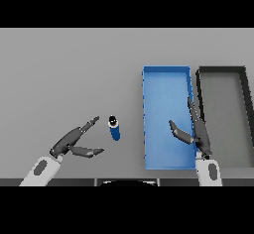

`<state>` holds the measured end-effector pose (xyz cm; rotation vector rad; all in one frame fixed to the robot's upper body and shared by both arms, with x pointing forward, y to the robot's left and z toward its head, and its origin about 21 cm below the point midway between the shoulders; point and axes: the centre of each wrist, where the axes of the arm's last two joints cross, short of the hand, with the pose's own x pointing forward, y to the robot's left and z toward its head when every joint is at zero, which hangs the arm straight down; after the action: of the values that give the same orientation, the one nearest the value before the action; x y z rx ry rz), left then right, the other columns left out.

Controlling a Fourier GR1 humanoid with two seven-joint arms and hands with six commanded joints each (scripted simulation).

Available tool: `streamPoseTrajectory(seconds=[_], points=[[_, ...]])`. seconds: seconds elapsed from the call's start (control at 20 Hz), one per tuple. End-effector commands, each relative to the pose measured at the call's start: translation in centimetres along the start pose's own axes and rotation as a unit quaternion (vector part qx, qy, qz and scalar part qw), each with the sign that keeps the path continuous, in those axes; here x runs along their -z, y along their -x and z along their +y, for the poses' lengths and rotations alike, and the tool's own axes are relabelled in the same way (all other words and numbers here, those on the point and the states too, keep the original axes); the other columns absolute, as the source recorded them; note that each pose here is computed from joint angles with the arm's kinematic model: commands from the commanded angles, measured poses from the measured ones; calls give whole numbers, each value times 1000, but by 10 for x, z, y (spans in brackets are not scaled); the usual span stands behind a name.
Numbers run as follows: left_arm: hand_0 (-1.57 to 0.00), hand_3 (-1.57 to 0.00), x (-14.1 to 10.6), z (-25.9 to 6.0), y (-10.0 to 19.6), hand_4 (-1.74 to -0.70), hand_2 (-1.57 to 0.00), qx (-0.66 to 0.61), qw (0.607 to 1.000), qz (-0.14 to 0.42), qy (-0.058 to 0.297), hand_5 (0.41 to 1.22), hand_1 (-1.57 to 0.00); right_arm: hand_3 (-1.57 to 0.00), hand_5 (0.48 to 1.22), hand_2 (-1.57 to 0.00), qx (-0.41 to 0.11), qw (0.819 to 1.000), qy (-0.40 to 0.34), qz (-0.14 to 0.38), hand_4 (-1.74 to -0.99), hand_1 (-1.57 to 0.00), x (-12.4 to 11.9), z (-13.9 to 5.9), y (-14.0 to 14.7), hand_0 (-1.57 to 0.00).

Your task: Pick up the blue pipe and place it into the blue bin.

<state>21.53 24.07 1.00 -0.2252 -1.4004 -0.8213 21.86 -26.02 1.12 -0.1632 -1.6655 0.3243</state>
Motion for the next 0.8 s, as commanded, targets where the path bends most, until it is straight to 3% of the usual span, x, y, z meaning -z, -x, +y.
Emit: streamPoseTrajectory(seconds=[0.0, 0.4, 0.75], points=[[1, 1, 5, -6, 0, -1144, 1, -4, 1000, -5, 6, 452, 1, 1, 618, 1, 0, 1000, -1, -2, -1205, 1, 1, 0, -2, 1], [1, 1, 55, -30, 0, -1145, 1, -26, 999, -34, 4, 460, 1, 1, 625, 1, -3, 1000, 2, 2, -1205, 1, -3, -1, -4, 1], [1, 1, 82, -50, 7, -1062, 1, -12, 1000, -22, 11, 420, 1, 1, 645, 1, -3, 1000, 3, -3, -1214, 1, -6, -4, 0, 1]])
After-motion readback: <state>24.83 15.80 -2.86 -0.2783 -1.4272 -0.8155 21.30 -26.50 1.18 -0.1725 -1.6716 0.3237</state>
